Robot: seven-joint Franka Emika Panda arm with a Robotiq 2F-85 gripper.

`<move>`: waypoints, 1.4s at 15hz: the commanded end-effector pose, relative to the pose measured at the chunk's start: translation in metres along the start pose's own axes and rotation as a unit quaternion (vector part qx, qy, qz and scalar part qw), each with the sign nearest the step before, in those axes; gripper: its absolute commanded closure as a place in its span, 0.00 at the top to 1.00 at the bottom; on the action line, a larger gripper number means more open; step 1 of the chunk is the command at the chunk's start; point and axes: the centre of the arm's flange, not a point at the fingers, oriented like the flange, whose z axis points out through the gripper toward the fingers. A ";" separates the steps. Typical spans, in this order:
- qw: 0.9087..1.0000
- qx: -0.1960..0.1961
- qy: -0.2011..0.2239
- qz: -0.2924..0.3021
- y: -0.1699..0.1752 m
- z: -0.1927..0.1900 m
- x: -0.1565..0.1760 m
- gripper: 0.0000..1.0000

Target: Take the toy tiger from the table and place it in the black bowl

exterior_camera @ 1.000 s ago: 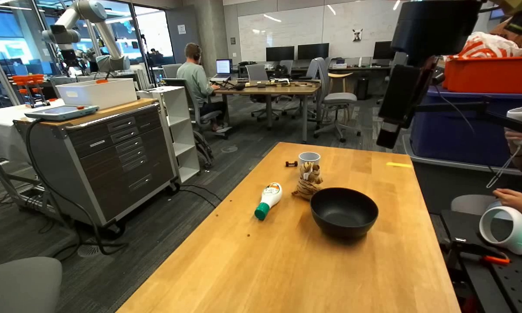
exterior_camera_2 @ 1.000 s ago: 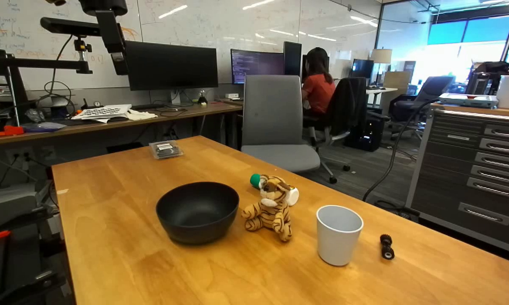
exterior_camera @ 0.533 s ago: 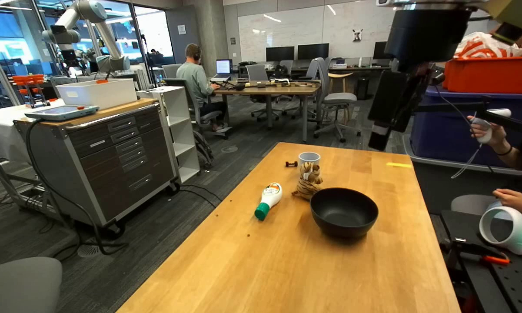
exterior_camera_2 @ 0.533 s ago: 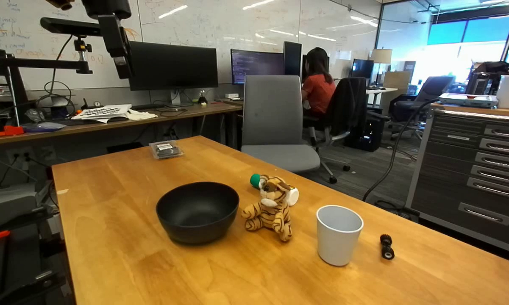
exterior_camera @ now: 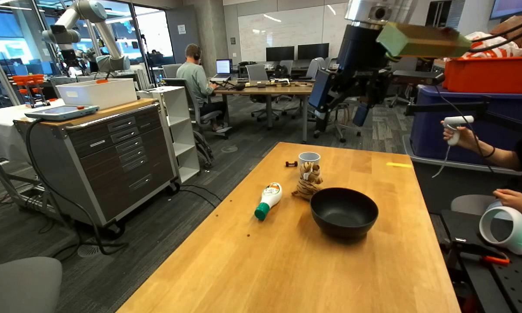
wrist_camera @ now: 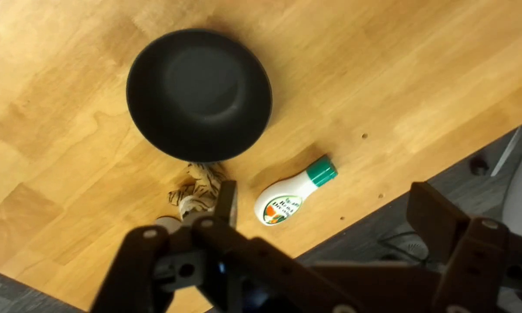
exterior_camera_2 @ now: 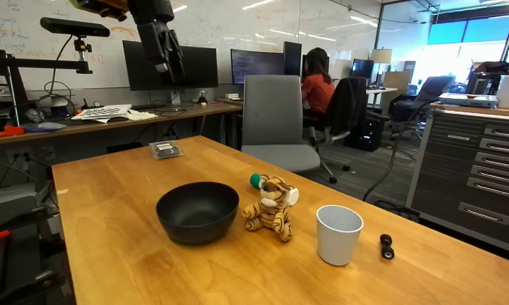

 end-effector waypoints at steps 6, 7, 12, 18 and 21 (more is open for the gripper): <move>0.972 -0.037 0.033 0.229 0.010 0.063 0.103 1.00; 0.965 -0.037 0.029 0.257 0.013 0.070 0.110 1.00; 0.952 -0.043 0.005 0.303 0.022 0.104 0.141 1.00; 0.947 -0.057 -0.020 0.314 0.027 0.138 0.172 1.00; 0.945 -0.070 -0.020 0.319 0.037 0.157 0.188 1.00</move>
